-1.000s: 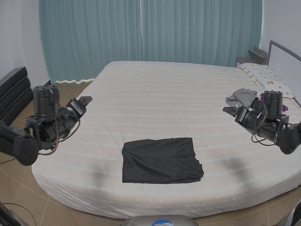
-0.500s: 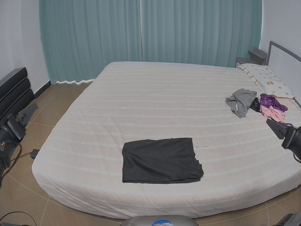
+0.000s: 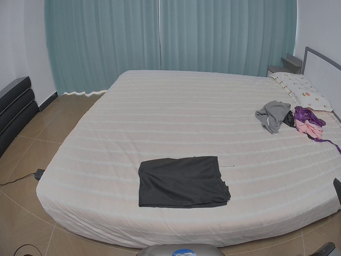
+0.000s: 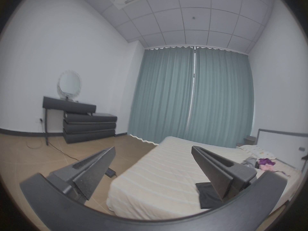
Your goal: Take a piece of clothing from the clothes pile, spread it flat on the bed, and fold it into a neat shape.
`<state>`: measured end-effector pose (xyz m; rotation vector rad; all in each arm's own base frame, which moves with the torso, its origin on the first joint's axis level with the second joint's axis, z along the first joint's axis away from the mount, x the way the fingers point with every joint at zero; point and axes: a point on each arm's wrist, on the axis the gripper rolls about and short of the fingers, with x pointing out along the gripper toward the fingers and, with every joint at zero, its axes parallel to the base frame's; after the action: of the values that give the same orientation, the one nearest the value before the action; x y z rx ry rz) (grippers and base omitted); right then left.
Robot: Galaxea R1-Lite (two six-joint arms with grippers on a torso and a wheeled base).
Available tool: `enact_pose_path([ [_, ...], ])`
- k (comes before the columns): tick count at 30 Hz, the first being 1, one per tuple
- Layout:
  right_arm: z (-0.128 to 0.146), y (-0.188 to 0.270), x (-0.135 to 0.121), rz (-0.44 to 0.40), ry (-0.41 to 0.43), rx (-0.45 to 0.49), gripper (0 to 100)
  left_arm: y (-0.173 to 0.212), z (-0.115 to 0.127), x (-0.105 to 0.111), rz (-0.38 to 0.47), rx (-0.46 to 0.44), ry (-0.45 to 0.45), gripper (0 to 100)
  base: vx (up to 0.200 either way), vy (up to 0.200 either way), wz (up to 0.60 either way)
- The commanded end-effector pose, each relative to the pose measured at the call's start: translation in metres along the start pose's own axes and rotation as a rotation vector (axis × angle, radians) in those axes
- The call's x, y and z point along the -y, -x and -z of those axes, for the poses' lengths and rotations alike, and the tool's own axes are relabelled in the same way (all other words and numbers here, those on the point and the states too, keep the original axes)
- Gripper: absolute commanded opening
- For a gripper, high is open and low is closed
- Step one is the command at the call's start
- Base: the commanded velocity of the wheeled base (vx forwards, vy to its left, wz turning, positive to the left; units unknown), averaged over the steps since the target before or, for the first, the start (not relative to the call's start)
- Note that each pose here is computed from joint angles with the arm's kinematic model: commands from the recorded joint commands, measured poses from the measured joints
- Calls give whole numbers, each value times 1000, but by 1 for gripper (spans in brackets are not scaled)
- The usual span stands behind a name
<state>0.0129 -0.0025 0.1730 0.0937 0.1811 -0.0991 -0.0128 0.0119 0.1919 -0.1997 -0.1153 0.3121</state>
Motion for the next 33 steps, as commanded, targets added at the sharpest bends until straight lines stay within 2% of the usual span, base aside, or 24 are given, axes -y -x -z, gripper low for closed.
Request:
enact_pose_path([
  [1,11,40,5,80,41,180,100,43,12,-18,-83,158,-45,100,0,0,0],
  [4,23,53,5,131,113,211,100,53,19,-20,-127,182,-68,100,0,0,0],
  [8,31,58,6,123,146,215,100,55,22,-21,-130,171,-72,100,0,0,0],
  [10,32,63,8,68,149,256,100,52,27,-21,-130,154,-77,100,0,0,0],
  [12,37,69,10,49,159,301,100,50,32,-21,-131,149,-77,100,0,0,0],
  [14,41,66,10,51,184,325,100,47,31,-20,-117,199,-57,100,0,0,0],
  [16,37,64,10,41,163,405,100,43,34,-19,-89,249,-41,100,0,0,0],
  [17,37,64,10,41,162,408,100,43,34,-18,-86,253,-41,100,0,0,0],
  [18,43,55,9,27,167,437,100,37,44,-18,-58,279,-42,100,0,0,0],
  [21,58,38,8,-22,209,507,100,25,74,-18,-28,276,-83,100,0,0,0],
  [24,66,32,7,-64,272,575,100,25,74,-18,-19,282,-68,100,0,0,0],
  [27,68,30,7,-64,265,550,100,24,77,-19,-16,249,-75,100,0,0,0],
  [30,75,26,8,-42,236,464,100,22,88,-19,-5,147,-87,100,0,0,0],
  [33,84,22,9,-22,225,364,100,21,99,-21,8,43,-37,100,0,0,0],
])
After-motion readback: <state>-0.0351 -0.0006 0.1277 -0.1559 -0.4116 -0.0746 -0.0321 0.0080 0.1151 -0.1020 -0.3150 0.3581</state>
